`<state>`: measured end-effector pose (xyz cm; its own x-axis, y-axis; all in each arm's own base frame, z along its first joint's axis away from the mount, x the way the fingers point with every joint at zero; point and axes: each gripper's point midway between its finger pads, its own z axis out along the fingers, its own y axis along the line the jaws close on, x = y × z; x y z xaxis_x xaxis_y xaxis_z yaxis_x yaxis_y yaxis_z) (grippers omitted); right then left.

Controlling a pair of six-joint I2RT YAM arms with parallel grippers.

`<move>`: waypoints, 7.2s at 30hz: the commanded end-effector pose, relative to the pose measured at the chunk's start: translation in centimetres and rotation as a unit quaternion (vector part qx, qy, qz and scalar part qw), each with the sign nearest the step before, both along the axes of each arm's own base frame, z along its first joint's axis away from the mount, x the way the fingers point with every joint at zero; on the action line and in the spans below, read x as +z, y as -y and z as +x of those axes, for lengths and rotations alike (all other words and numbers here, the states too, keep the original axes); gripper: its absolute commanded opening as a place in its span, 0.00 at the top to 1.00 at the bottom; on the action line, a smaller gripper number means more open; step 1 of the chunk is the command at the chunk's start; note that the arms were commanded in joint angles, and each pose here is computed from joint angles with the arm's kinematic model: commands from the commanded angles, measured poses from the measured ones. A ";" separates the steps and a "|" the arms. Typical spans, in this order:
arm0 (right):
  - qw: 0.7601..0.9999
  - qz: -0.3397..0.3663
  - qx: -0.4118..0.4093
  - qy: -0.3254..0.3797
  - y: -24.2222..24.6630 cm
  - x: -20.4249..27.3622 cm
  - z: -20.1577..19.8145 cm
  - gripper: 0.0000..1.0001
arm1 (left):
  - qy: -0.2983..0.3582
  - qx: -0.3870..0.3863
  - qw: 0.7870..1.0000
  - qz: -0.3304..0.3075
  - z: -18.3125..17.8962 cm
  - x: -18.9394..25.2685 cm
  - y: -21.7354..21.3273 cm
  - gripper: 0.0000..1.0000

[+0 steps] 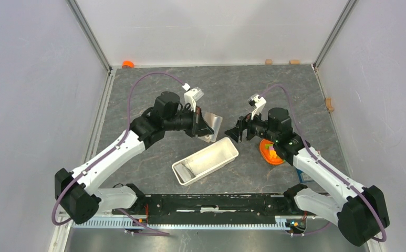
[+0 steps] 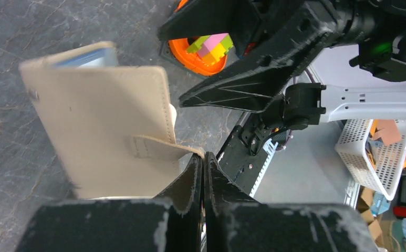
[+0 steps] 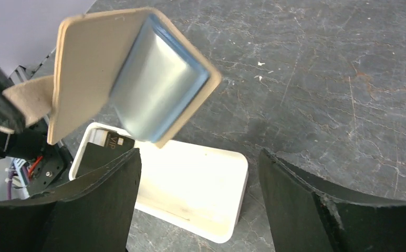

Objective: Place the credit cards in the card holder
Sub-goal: Open the card holder at the center of the board.

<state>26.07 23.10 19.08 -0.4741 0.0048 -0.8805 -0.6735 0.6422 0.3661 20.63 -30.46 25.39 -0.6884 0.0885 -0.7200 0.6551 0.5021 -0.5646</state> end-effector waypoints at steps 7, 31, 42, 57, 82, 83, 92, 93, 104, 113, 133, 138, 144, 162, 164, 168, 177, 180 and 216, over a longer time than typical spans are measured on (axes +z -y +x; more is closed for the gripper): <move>0.997 -0.011 -0.063 0.033 1.3 -0.3 2.1 0.13 | -0.072 -0.008 0.997 -0.017 4.8 -2.5 -0.5 0.98; 0.997 0.002 -0.037 -0.062 -1.8 -6.3 4.9 0.25 | -0.204 0.109 0.967 0.108 15.4 -17.5 -4.9 0.98; 0.994 0.019 0.005 -0.111 -6.1 -7.4 9.3 0.46 | -0.236 0.132 0.950 0.156 16.1 -20.9 -8.2 0.98; 0.988 -0.120 -0.069 -0.067 -6.9 -9.3 12.4 0.29 | -0.198 0.116 0.967 0.111 16.8 -17.0 -7.1 0.98; 0.977 -0.171 -0.115 -0.049 -8.9 -11.0 12.4 0.28 | -0.188 0.094 0.975 0.071 16.5 -14.7 -6.0 0.98; 0.977 -0.175 -0.116 -0.049 -8.9 -11.1 12.5 0.28 | -0.188 0.094 0.975 0.071 16.5 -14.7 -6.0 0.98; 0.975 -0.184 -0.105 -0.059 -9.4 -12.5 12.6 0.27 | -0.189 0.091 0.975 0.069 16.4 -14.7 -5.9 0.98; 0.975 -0.187 -0.108 -0.059 -9.3 -12.6 12.7 0.27 | -0.189 0.091 0.975 0.068 16.4 -14.6 -5.9 0.98; 0.941 -0.255 -0.214 -0.056 -4.8 -13.9 14.2 0.40 | -0.184 0.112 0.971 0.106 16.8 -15.5 -7.0 0.98; 0.933 -0.259 -0.234 -0.093 -1.3 -16.4 13.5 0.47 | -0.198 0.152 0.953 0.173 17.4 -18.2 -9.6 0.98; 0.990 -0.099 -0.098 -0.024 -3.4 -7.4 11.0 0.44 | -0.167 0.126 0.967 0.147 17.5 -16.5 -8.8 0.98; 0.998 -0.055 -0.039 0.011 -6.9 -4.6 9.9 0.48 | -0.161 0.124 0.969 0.140 17.5 -15.9 -8.7 0.98; 0.996 -0.080 -0.019 0.017 -9.6 -6.2 11.7 0.44 | -0.167 0.127 0.968 0.140 17.5 -16.1 -8.6 0.98; 0.985 -0.167 -0.026 0.015 -11.7 -11.6 13.4 0.33 | -0.171 0.124 0.968 0.136 17.4 -16.1 -8.5 0.98; 0.984 -0.173 -0.030 0.011 -11.7 -12.1 13.6 0.33 | -0.171 0.124 0.968 0.135 17.4 -16.1 -8.5 0.98; 0.983 -0.182 -0.034 0.005 -11.6 -13.0 13.8 0.33 | -0.170 0.124 0.968 0.135 17.4 -16.0 -8.5 0.98; 0.966 -0.240 -0.097 0.015 -10.0 -14.3 14.8 0.33 | -0.171 0.122 0.969 0.132 17.4 -15.9 -8.4 0.98; 0.952 -0.271 -0.143 0.026 -8.7 -14.2 15.2 0.32 | -0.170 0.123 0.969 0.132 17.5 -15.9 -8.4 0.98; 0.973 -0.208 -0.081 0.066 -11.5 -11.8 15.8 0.23 | -0.169 0.123 0.963 0.172 17.5 -17.0 -9.4 0.98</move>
<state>41.03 33.16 6.32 -0.4217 -0.3093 -0.8523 -0.5427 0.8392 -0.0360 37.03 -21.02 6.66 -0.9393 0.0582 -0.3381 0.2358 0.8254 -0.5129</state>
